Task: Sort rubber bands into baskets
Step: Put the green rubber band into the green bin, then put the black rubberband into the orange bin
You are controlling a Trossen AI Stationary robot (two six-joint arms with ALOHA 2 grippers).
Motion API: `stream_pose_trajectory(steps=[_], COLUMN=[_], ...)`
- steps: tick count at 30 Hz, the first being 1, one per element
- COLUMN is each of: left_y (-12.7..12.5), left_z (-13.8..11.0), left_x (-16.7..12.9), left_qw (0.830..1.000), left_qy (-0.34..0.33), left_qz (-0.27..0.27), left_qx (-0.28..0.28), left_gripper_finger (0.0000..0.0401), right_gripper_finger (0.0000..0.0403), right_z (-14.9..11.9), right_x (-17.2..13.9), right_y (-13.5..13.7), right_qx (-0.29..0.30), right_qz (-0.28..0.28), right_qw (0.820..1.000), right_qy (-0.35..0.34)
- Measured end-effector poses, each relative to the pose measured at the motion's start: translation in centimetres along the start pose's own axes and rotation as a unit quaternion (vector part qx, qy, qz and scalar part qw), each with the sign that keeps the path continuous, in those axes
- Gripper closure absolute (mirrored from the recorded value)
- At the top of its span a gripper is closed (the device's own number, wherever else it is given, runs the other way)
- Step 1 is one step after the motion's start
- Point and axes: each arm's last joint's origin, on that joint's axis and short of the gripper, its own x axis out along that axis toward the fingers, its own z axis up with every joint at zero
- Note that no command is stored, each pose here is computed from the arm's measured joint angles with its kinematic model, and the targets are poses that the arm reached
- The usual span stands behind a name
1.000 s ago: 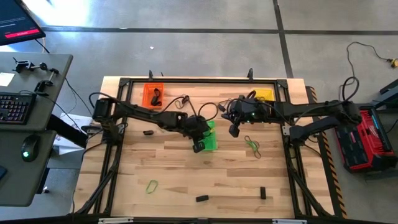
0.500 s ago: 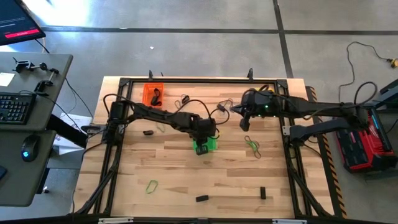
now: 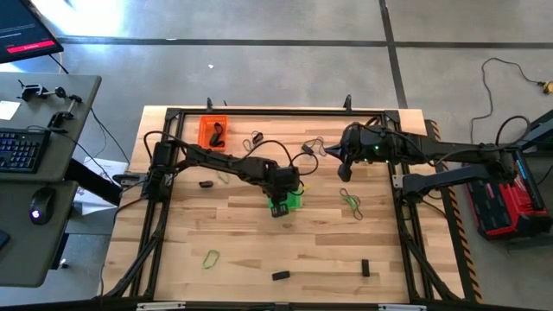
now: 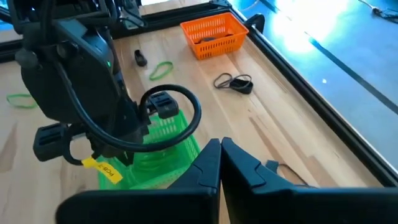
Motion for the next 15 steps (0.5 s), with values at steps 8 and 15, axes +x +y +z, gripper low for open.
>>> stream_pose_trajectory(steps=[8,15], left_y=[0.0,-0.1], left_z=[-0.1,0.2], left_x=[0.0,-1.8], left_qw=[1.0,1.0], left_qy=[0.006,-0.014], left_qz=[-0.005,0.005], left_qx=[-0.01,-0.014], left_gripper_finger=[0.0327,0.0294], right_gripper_finger=[0.0403,0.0403], right_z=[-0.1,-0.2], right_x=[0.0,0.0], right_y=[0.0,0.0], right_qx=[0.003,0.023], right_qz=[-0.001,0.0], right_qw=[1.0,1.0], right_qy=[0.006,0.01])
